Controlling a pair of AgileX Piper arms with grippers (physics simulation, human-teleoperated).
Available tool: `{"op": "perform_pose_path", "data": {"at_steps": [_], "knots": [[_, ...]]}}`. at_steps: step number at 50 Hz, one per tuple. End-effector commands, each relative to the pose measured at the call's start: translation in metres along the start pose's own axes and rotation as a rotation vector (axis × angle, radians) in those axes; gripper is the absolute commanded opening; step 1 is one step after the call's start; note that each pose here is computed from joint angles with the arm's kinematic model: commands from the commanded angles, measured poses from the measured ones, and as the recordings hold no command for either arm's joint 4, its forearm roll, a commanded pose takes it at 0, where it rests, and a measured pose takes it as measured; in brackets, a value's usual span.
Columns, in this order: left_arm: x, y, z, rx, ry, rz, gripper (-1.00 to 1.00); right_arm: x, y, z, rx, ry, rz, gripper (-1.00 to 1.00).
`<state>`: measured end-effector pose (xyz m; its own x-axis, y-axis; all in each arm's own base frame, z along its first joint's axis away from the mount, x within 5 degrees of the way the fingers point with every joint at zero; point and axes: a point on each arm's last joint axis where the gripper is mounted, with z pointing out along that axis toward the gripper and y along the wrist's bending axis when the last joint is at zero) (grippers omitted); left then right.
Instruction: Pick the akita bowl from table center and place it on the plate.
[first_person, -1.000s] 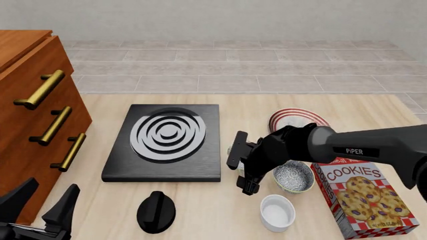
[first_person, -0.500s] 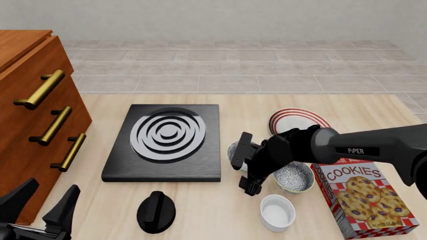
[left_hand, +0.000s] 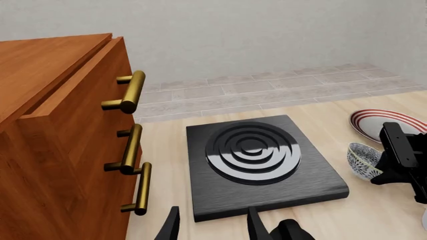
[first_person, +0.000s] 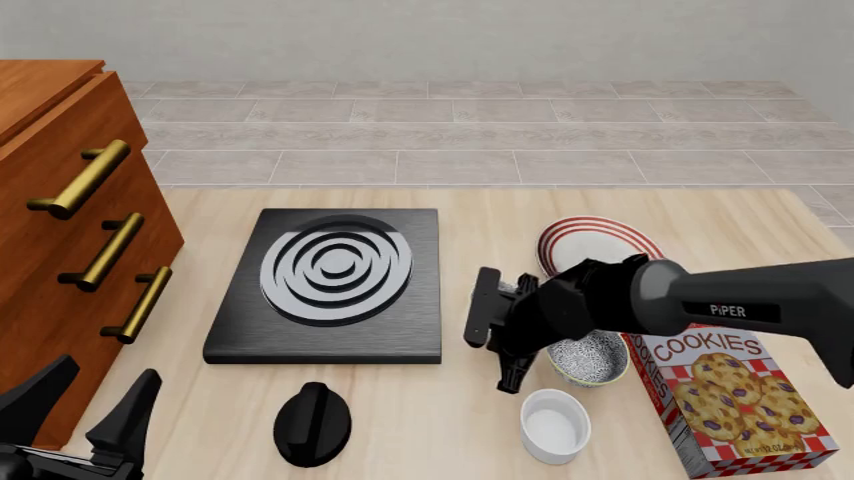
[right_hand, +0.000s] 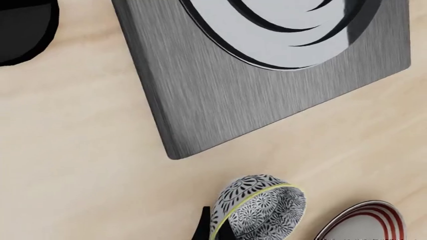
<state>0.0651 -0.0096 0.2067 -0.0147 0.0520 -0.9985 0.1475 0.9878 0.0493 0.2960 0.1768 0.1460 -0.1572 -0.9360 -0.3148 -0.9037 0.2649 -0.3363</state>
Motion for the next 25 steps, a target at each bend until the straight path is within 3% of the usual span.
{"op": "perform_pose_path", "data": {"at_steps": [1,6,15,16,22,25], "knots": [[0.000,0.000,-0.002,-0.004,-0.007,0.014,1.00,0.002,0.002,-0.011,-0.010,0.002,-0.013,-1.00],[0.000,0.000,-0.002,-0.002,-0.006,0.005,1.00,-0.008,-0.012,-0.031,0.026,-0.030,0.043,-1.00],[0.000,0.000,-0.002,0.004,-0.004,0.007,1.00,-0.004,-0.032,-0.051,0.069,-0.037,0.082,-1.00],[0.000,0.000,-0.002,0.004,-0.005,0.008,1.00,-0.018,-0.035,-0.065,0.082,-0.072,0.136,-1.00],[0.000,0.000,-0.002,0.006,-0.006,0.009,1.00,-0.023,-0.039,-0.081,0.090,-0.086,0.164,-1.00],[0.000,0.000,-0.002,0.006,-0.005,0.008,1.00,-0.016,-0.046,-0.087,0.103,-0.075,0.163,-1.00]]}}
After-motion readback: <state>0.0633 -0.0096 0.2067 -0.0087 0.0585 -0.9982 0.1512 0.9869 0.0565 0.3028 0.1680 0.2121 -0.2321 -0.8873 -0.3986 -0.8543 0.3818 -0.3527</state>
